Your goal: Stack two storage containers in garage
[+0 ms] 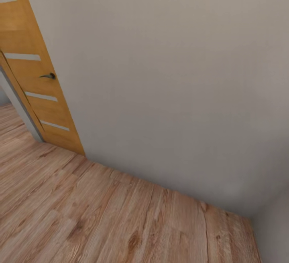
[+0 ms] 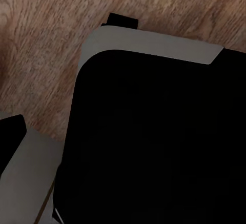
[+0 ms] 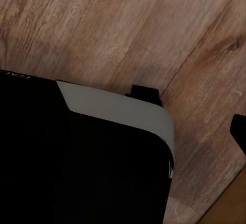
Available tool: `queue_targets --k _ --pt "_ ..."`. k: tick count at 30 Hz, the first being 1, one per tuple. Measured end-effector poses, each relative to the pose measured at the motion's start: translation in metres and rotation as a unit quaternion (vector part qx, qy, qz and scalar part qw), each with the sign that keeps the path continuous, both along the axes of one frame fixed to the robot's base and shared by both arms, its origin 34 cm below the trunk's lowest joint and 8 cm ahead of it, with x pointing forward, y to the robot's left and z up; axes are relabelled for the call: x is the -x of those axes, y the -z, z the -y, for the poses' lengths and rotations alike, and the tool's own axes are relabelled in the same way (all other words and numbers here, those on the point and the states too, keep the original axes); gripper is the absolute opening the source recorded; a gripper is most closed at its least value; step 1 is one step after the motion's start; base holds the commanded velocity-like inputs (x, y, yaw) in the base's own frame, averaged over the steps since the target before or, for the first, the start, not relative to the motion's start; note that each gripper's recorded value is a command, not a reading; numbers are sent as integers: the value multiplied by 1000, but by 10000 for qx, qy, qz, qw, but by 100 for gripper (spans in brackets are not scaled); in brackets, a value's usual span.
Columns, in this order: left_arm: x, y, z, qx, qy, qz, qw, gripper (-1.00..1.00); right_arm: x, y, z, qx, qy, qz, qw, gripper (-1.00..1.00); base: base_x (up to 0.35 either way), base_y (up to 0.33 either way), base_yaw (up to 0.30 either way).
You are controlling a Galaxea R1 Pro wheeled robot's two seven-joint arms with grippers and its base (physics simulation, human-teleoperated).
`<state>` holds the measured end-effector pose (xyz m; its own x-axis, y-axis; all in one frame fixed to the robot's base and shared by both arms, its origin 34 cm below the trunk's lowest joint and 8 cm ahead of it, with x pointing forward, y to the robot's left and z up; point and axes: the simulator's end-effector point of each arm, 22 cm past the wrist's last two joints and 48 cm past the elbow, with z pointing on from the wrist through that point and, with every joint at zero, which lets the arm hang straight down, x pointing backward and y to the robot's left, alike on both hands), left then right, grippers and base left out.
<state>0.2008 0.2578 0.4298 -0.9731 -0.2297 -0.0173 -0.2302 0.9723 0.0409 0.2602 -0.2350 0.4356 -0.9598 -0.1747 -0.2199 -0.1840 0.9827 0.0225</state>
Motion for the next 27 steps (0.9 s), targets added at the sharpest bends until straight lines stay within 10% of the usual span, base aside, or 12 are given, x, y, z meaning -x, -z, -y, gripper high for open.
queue_targets --k 27 --pt "-1 0 1 4 -4 9 10000 100 0 0 -4 -18 -11 8 10000 100 146 6 259"
